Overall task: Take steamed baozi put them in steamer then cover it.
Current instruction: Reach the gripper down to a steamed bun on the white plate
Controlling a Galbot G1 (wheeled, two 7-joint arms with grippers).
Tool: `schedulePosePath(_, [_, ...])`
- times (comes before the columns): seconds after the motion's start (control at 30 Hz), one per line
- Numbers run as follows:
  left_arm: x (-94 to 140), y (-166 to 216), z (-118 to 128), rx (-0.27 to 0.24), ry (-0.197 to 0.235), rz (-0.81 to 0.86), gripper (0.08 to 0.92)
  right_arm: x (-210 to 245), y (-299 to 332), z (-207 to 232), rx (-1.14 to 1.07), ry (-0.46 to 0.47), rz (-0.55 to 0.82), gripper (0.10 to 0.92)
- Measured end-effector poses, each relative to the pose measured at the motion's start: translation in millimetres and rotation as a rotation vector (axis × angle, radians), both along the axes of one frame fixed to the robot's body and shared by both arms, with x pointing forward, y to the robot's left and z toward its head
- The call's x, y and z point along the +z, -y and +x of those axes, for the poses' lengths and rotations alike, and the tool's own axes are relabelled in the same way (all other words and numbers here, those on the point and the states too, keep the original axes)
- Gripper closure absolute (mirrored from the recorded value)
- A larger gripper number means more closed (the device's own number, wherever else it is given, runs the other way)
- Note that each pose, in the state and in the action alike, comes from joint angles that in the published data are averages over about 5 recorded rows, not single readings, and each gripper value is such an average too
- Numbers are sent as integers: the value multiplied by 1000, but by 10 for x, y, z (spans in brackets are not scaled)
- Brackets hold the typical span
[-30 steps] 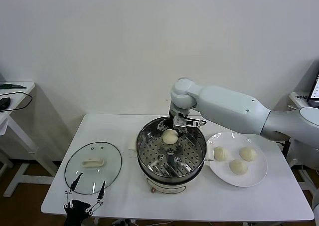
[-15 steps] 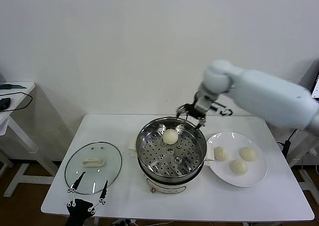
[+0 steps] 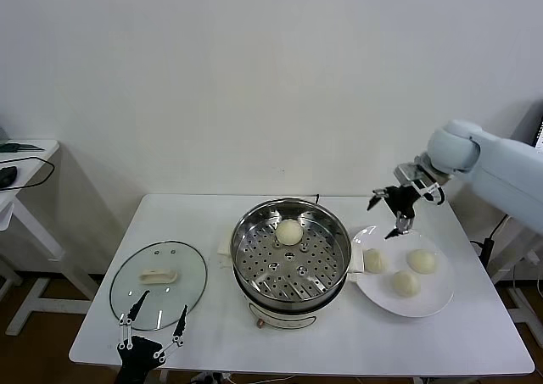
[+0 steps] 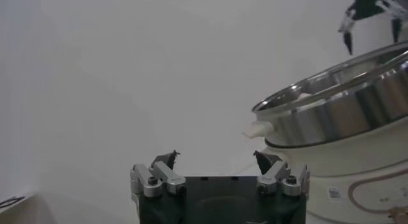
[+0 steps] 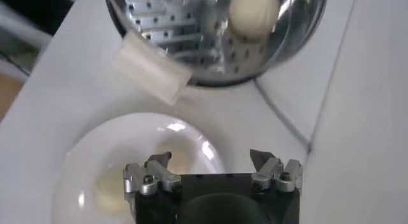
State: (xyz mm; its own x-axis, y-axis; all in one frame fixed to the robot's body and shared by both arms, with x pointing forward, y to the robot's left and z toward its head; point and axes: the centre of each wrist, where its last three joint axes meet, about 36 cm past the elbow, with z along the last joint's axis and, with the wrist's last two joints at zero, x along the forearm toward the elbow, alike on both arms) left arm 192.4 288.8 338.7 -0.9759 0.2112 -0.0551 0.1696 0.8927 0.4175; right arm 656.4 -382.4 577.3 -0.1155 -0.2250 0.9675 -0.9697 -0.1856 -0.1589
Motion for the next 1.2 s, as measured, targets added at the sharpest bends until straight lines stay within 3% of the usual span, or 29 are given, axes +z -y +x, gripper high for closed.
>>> schedulePosePath(0.47, [-48, -22, -39, 9, -9, 3, 177, -758, -17, 69, -90, -44, -26, 200])
schedulePosePath(0.9, [-63, -29, -47, 10, -10, 4, 177, -1133, -158, 105, -107, -64, -44, 201])
schedulePosePath(1.2, [-73, -32, -60, 12, -10, 3, 177, -1158, -184, 97, -106, -58, -47, 326])
